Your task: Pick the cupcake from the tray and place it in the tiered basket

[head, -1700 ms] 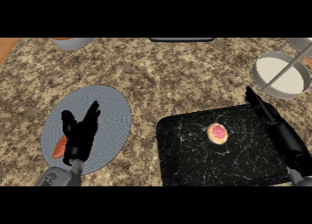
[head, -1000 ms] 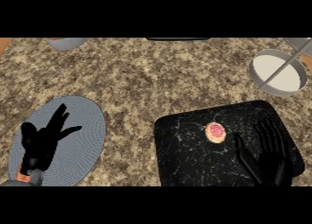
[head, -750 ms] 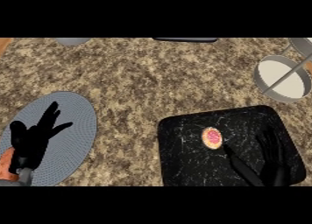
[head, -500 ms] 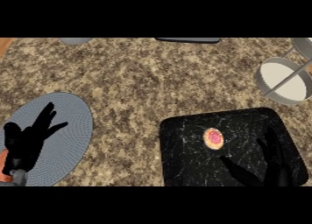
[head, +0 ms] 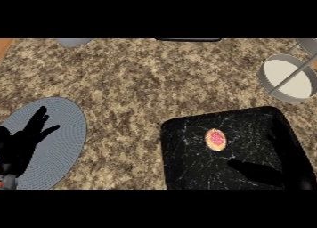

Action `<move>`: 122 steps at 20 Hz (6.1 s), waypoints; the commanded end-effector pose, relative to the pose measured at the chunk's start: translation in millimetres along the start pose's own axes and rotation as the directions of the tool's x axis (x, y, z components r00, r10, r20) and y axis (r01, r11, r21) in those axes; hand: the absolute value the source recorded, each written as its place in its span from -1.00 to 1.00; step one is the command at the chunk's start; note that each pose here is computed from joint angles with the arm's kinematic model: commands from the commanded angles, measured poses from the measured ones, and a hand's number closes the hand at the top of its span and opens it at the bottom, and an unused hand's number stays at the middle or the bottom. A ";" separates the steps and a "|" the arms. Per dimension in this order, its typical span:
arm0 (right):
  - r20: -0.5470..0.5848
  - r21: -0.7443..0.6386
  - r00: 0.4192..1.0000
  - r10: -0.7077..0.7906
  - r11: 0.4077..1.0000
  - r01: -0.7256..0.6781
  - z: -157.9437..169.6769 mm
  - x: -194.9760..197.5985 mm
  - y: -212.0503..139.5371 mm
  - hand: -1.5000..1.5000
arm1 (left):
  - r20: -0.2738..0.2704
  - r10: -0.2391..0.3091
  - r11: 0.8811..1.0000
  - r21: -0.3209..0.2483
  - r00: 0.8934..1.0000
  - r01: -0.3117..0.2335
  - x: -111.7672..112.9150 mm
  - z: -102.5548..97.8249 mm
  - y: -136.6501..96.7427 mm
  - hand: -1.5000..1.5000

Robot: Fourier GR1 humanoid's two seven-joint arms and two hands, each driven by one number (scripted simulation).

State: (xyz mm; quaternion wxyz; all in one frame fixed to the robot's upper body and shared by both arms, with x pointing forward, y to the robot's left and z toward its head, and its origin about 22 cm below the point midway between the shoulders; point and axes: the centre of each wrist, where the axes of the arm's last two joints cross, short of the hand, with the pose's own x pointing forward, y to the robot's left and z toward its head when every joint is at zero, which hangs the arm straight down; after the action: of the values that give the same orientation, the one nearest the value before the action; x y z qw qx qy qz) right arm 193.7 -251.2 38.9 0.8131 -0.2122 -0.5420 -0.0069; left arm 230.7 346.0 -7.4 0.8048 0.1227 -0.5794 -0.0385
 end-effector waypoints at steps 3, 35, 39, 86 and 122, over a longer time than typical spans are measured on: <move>-0.174 0.142 0.981 0.090 0.988 -0.065 13.2 59.7 -0.1 -1.00 | -0.048 -0.006 1.000 0.028 0.999 0.007 -25.6 6.5 18.1 0.00; -0.278 0.176 0.954 0.115 0.982 -0.068 9.8 57.1 16.5 -1.00 | -0.062 -0.001 1.000 0.001 0.998 0.001 -7.8 -4.1 5.3 0.00; -0.273 0.174 0.954 0.121 0.982 -0.075 12.5 46.2 47.7 -1.00 | -0.052 0.017 1.000 0.004 0.999 -0.017 -11.6 6.5 19.5 0.00; -0.070 -0.333 0.769 0.636 0.711 -0.619 -51.4 157.2 165.4 1.00 | -0.025 -0.033 0.999 -0.039 0.999 0.032 5.3 -10.8 -5.2 0.00; 0.123 -0.758 0.888 0.442 0.620 -0.203 -155.9 322.1 21.8 1.00 | -0.016 -0.018 1.000 -0.022 1.000 0.018 1.5 -7.9 6.2 0.00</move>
State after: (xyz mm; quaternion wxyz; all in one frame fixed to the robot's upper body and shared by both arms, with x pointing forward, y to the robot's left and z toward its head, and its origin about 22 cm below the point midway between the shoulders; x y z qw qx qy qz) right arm 464.8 -184.6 271.7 0.5588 -0.6293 -0.5402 0.0046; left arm 231.3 354.6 -6.7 0.8051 0.1223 -0.5786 -0.0458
